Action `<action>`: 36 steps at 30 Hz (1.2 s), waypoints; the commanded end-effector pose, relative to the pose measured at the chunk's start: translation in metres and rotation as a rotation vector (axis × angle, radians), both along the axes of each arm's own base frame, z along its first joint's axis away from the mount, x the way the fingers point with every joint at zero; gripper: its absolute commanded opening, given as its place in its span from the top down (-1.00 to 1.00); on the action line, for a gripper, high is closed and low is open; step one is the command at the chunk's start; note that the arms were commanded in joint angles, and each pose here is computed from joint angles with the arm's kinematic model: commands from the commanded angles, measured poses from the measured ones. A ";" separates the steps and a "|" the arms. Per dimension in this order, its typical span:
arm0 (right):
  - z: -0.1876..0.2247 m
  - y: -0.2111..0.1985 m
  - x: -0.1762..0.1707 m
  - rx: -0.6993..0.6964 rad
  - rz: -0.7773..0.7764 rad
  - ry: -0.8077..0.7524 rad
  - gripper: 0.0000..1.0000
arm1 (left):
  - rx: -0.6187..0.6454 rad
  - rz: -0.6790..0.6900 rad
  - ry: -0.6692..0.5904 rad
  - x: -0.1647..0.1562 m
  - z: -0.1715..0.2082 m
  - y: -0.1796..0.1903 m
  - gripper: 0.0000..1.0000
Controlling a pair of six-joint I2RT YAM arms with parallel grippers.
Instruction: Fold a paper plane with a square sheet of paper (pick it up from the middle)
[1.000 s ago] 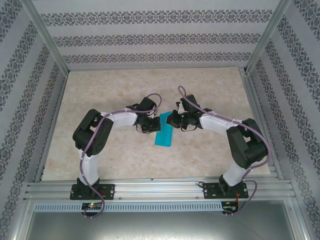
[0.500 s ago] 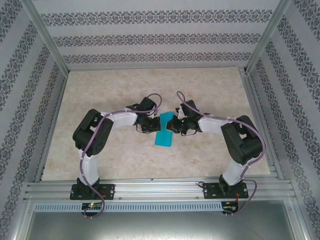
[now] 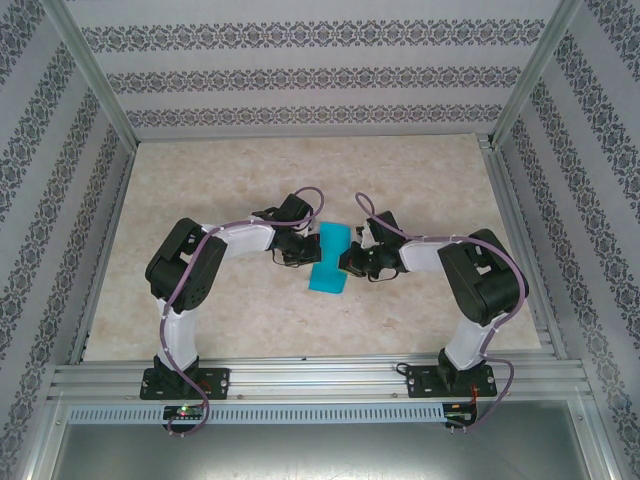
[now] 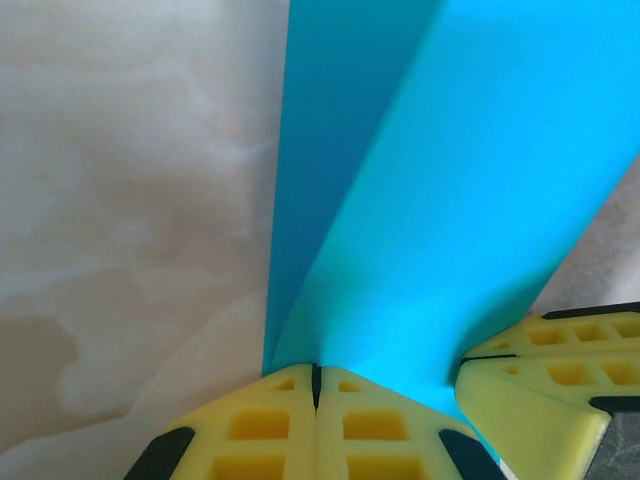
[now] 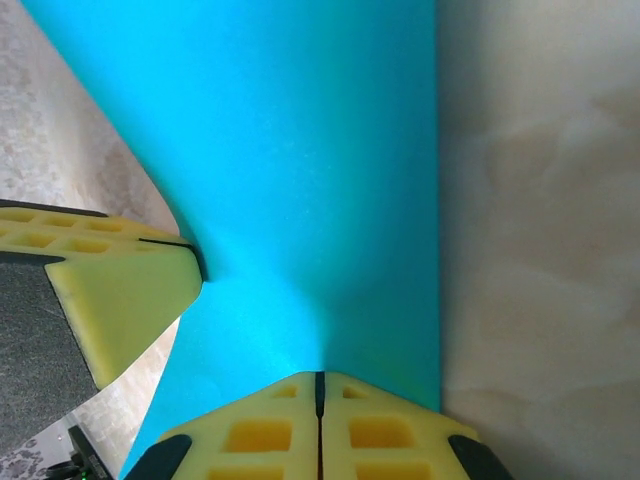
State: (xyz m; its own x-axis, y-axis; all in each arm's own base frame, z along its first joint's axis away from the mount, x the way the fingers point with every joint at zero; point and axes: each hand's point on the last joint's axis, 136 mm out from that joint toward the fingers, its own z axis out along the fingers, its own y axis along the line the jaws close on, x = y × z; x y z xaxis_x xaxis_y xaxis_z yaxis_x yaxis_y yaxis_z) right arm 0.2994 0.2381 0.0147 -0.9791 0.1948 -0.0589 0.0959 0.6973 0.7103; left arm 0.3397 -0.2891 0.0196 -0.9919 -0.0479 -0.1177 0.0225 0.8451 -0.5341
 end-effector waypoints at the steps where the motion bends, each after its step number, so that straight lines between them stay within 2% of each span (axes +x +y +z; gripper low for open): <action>1: -0.027 -0.020 -0.014 -0.089 0.001 0.023 0.83 | 0.117 -0.025 0.101 -0.028 -0.035 0.016 1.00; 4: -0.020 -0.017 -0.011 -0.060 0.007 -0.003 0.82 | 0.116 -0.026 0.099 -0.028 -0.034 0.016 1.00; 13: 0.046 0.005 0.001 0.119 0.028 -0.157 0.80 | 0.115 -0.026 0.099 -0.028 -0.034 0.015 1.00; 25: 0.002 0.004 -0.020 0.125 0.035 -0.055 0.80 | 0.114 -0.028 0.101 -0.027 -0.034 0.015 1.00; 30: -0.019 -0.017 -0.032 -0.007 0.020 -0.018 0.81 | 0.119 -0.031 0.102 -0.028 -0.034 0.016 1.00; 32: -0.018 -0.021 -0.032 -0.036 0.018 -0.027 0.81 | 0.120 -0.030 0.101 -0.028 -0.034 0.016 1.00; 36: 0.009 -0.006 -0.029 0.044 0.046 -0.068 0.78 | 0.121 -0.029 0.102 -0.028 -0.034 0.017 1.00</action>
